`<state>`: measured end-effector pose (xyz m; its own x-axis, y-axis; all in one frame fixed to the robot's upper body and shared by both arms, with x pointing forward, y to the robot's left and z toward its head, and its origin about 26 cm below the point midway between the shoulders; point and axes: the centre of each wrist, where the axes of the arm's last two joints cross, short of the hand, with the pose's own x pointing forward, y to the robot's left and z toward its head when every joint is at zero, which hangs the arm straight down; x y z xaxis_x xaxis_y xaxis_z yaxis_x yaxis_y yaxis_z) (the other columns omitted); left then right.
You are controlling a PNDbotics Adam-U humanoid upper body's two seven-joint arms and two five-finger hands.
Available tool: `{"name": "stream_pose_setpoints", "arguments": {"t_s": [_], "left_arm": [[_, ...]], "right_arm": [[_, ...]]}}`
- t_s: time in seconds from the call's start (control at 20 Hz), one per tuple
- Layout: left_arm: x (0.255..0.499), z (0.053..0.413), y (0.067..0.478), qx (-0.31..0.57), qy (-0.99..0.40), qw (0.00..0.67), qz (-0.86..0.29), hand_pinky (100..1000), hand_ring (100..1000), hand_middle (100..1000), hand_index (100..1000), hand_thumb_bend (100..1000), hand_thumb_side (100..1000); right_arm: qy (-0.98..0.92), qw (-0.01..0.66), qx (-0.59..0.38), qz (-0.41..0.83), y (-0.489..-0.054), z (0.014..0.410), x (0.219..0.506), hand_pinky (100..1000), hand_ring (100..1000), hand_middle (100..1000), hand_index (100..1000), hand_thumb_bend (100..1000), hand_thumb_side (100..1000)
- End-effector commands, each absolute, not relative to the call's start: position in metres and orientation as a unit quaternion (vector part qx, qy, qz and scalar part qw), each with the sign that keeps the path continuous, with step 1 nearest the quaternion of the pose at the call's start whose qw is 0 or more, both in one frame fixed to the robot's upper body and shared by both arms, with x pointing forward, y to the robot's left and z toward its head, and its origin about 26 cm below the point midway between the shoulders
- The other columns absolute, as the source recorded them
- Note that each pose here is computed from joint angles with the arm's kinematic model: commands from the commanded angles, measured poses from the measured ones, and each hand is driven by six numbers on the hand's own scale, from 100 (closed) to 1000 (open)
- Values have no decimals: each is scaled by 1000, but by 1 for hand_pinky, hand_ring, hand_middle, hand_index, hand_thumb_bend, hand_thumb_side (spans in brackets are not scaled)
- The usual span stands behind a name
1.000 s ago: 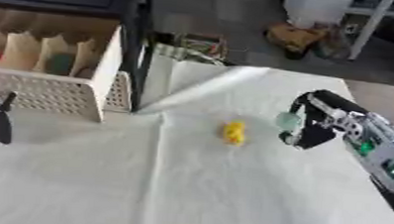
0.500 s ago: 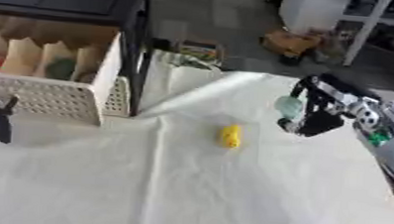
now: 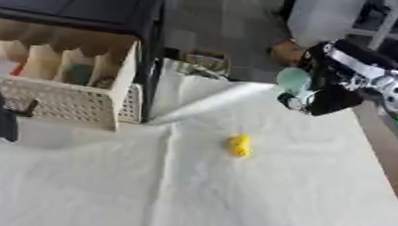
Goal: Pick up objects from table and place into drawer.
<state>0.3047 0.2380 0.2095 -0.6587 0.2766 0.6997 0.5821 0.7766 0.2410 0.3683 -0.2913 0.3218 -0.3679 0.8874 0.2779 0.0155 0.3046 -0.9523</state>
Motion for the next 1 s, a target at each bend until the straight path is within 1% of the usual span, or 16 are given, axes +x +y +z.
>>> {"name": "stream_pose_setpoints", "arguments": {"t_s": [0.05,0.6,1.0], "left_arm": [[303,219,242,-237,-883,327,-239,424,435,558,714,100,567],[304,223,236,-246,-873,335,-256,423,433,557,713,100,553],[305,228,223,-263,-861,333,-281,421,431,557,712,100,537]], "right_arm": [[-685,425,-345,480,-288,347,358,419,503,100,575,379,236],[-726,374,-319,481,-250,382,357,416,497,100,573,381,261],[-766,350,-282,460,-221,409,358,415,487,100,573,408,263]]}}
